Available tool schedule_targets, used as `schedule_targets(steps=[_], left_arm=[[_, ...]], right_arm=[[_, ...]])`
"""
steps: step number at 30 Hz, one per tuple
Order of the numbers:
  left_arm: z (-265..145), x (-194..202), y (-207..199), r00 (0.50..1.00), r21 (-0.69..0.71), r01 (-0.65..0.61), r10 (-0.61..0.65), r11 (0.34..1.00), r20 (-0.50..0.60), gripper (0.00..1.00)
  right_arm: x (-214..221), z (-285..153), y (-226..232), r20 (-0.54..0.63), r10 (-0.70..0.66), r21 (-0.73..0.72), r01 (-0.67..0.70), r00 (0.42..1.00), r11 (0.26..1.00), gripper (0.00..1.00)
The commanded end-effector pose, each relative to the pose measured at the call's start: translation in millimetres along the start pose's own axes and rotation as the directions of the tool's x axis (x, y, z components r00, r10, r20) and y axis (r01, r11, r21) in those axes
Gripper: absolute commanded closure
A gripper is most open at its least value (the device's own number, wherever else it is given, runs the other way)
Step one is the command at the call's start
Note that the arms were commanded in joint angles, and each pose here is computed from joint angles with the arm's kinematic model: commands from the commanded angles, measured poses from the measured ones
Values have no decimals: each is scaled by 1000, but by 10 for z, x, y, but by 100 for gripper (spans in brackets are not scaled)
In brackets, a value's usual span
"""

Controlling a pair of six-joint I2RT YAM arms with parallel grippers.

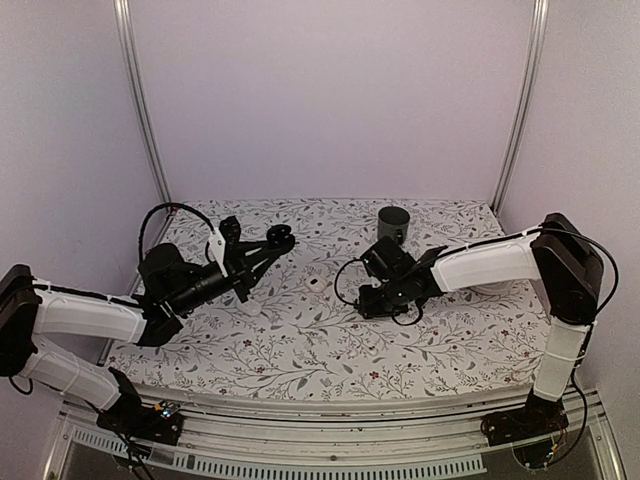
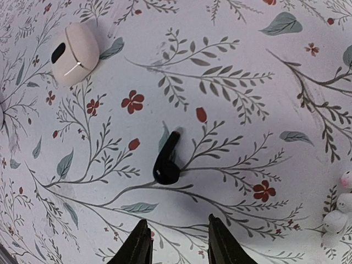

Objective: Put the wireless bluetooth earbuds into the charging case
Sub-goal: Adjust the left earbud at the center of the board.

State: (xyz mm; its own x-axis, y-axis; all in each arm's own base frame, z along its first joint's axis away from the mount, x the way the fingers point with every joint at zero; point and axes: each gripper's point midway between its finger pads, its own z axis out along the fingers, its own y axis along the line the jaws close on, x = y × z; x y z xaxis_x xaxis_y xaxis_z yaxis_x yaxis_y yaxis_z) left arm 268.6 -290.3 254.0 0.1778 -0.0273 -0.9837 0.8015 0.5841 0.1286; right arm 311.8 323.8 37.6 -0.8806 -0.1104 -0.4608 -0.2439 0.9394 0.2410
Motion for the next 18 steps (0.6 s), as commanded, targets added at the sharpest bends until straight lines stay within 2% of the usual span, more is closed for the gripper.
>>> schedule_targets(steps=[1, 8, 18], left_arm=[[51, -61, 33, 1000, 6, 5, -5, 1000, 12, 100], [58, -57, 25, 1000, 12, 11, -11, 1000, 10, 100], [55, -73, 25, 1000, 12, 16, -16, 1000, 13, 100]], right_arm=[[-70, -70, 155, 89, 53, 14, -55, 995, 998, 63], [-6, 121, 108, 63, 96, 65, -100, 993, 993, 58], [-118, 270, 181, 67, 94, 94, -100, 993, 991, 65]])
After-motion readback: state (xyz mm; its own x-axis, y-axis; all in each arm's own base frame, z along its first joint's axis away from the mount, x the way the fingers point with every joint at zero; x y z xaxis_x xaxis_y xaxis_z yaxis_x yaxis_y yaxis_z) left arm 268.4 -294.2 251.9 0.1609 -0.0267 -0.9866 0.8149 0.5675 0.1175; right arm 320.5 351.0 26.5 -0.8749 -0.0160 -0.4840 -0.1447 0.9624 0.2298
